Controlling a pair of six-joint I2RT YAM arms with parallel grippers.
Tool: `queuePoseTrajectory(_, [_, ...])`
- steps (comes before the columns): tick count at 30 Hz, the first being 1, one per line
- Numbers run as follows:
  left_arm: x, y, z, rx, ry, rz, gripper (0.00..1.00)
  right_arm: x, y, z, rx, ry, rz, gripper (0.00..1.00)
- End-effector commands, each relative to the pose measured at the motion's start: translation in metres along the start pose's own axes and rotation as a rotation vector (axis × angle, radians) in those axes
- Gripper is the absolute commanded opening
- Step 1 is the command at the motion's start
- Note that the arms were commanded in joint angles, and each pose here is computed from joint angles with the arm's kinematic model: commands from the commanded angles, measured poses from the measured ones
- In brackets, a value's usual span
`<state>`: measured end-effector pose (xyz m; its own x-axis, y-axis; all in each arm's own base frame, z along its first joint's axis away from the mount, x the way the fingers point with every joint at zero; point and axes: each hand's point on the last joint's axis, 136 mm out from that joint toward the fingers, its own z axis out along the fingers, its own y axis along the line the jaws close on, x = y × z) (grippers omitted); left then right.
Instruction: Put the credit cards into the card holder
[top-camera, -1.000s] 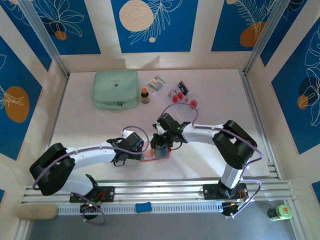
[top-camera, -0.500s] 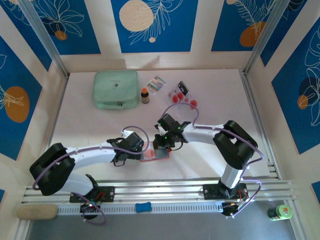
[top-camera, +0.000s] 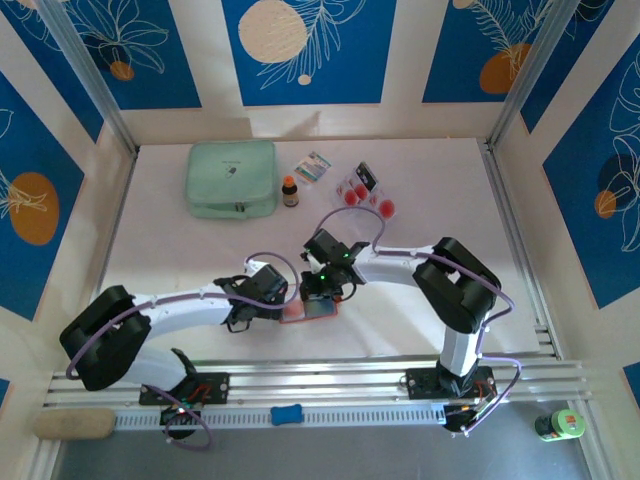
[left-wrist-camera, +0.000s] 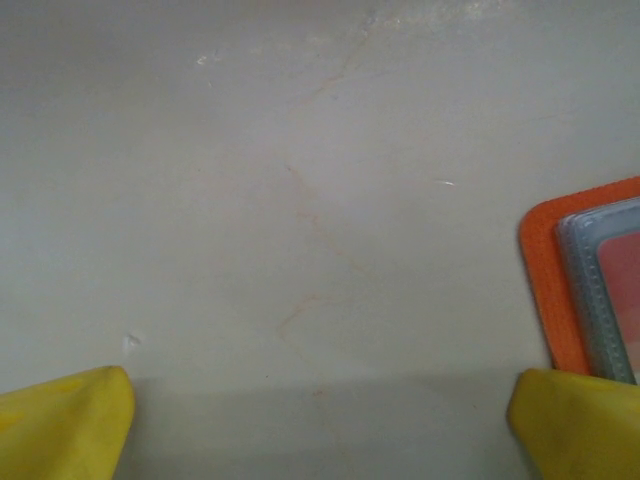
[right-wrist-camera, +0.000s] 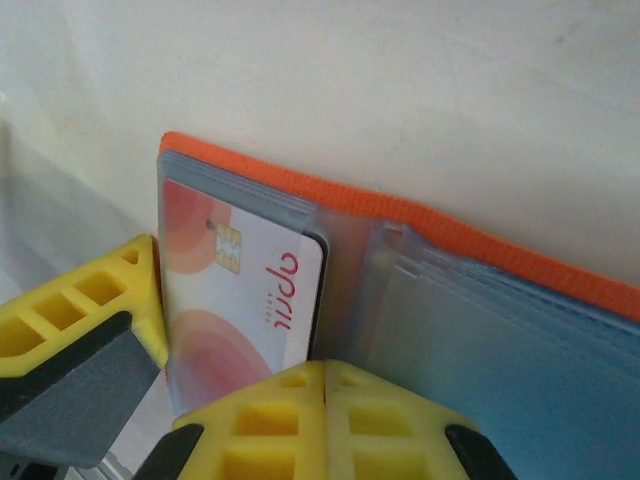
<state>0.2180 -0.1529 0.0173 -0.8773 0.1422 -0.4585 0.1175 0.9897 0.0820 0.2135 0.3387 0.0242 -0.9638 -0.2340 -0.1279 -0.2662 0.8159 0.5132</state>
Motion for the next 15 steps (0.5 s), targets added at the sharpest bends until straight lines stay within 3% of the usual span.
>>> queuePoseTrajectory(1, [-0.005, -0.008, 0.007, 0.037, -0.017, -0.027, 1.0, 0.013, 0.015, 0.005, -0.029, 0.054, -0.043, 0.0])
queuePoseTrajectory(15, [-0.019, 0.012, -0.026, 0.037, -0.097, -0.084, 1.0, 0.015, 0.008, -0.031, 0.015, -0.034, -0.05, 0.0])
